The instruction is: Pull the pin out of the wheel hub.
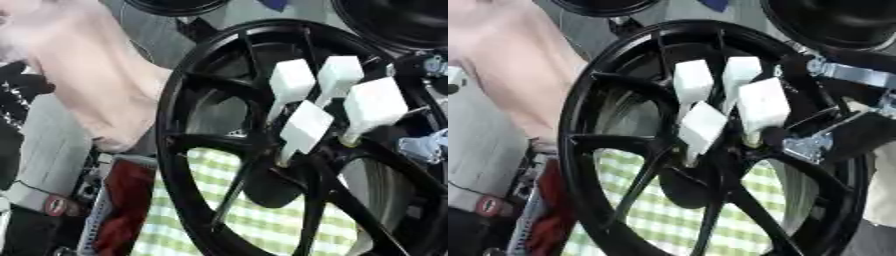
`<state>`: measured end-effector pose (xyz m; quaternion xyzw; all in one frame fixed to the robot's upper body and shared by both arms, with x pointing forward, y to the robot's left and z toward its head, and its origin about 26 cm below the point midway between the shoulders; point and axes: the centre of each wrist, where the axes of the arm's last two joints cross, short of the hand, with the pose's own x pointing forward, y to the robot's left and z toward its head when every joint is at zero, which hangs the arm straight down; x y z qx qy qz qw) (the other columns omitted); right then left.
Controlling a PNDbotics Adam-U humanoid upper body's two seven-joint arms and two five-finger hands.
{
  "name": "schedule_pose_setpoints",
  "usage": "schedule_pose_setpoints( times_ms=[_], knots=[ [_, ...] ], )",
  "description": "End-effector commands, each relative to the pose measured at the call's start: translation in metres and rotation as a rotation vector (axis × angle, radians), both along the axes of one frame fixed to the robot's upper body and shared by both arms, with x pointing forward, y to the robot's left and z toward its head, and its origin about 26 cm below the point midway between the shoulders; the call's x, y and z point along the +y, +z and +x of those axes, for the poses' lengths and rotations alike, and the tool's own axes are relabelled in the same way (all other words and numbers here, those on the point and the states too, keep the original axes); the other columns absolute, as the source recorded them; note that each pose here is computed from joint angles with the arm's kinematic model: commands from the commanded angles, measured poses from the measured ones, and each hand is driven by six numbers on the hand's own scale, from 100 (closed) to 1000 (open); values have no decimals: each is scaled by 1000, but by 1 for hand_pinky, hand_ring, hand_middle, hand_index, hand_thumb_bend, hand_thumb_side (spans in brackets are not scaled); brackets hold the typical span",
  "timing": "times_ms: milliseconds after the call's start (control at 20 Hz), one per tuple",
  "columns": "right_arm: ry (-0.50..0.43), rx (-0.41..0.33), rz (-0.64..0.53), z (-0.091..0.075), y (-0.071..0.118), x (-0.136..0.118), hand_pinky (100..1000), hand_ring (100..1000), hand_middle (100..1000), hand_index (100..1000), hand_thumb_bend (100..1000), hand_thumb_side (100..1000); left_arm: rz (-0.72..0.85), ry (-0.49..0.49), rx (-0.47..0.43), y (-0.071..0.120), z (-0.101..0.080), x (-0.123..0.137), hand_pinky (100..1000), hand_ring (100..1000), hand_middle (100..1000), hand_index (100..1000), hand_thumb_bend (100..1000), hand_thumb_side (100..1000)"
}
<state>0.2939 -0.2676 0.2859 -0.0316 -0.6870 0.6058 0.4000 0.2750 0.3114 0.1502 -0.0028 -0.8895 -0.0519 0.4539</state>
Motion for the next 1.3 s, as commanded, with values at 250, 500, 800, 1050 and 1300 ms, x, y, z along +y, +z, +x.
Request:
schedule_pose_setpoints(
  times_ms=[250, 500, 800, 1050, 1300],
  knots=[
    [-62, -16, 84, -3, 9, -19, 696, 591, 378, 491, 100, 184, -2, 4, -18, 6, -2, 3, 1000, 737, 670, 841, 100, 799],
    [-133, -38, 224, -5, 9, -34, 707, 590, 374, 487, 100, 200, -8, 12, -18, 5, -3, 4, 1000, 738, 671, 841, 100, 798],
    [-242, -68, 429, -8, 12, -49, 724, 590, 369, 482, 100, 259, -14, 27, -19, 4, -4, 6, 1000, 738, 671, 841, 100, 796],
    [-372, -98, 593, -12, 19, -66, 734, 593, 369, 481, 100, 295, -17, 39, -23, 3, -5, 7, 1000, 739, 671, 841, 100, 794],
    [-555, -129, 693, -12, 23, -95, 734, 592, 368, 479, 100, 315, -23, 51, -30, 2, -6, 8, 1000, 739, 671, 840, 100, 788]
  ],
)
